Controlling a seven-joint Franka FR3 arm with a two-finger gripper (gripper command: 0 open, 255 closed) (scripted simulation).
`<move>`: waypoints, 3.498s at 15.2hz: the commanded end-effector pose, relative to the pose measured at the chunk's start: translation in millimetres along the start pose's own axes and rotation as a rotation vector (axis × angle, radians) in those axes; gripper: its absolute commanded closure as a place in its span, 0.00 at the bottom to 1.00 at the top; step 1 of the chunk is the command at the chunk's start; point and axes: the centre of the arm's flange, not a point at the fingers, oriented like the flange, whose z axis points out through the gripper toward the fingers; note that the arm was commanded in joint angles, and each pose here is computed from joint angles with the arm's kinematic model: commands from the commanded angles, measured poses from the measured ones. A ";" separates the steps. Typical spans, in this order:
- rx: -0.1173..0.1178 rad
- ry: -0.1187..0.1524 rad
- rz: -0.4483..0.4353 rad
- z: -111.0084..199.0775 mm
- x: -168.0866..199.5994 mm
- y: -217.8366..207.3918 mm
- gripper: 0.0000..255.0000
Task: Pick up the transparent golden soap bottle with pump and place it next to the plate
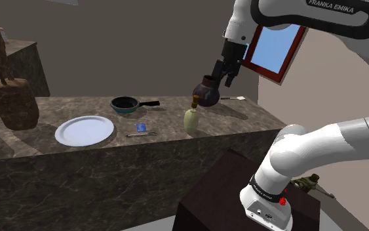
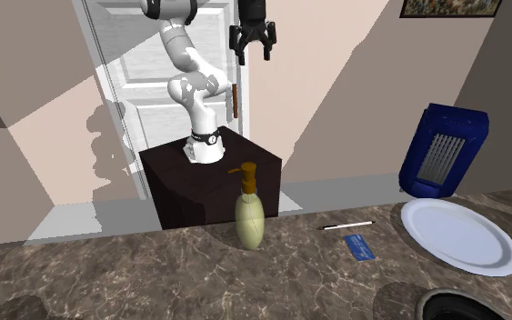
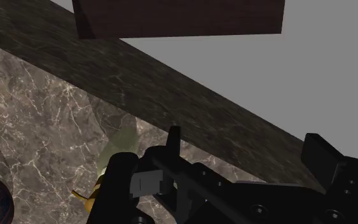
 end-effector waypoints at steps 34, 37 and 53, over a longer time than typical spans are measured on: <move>-0.016 0.319 0.346 250.4 165.5 185.1 0.00; -0.016 0.319 0.346 263.4 169.6 186.1 0.00; -0.016 0.319 0.346 263.4 169.6 186.0 1.00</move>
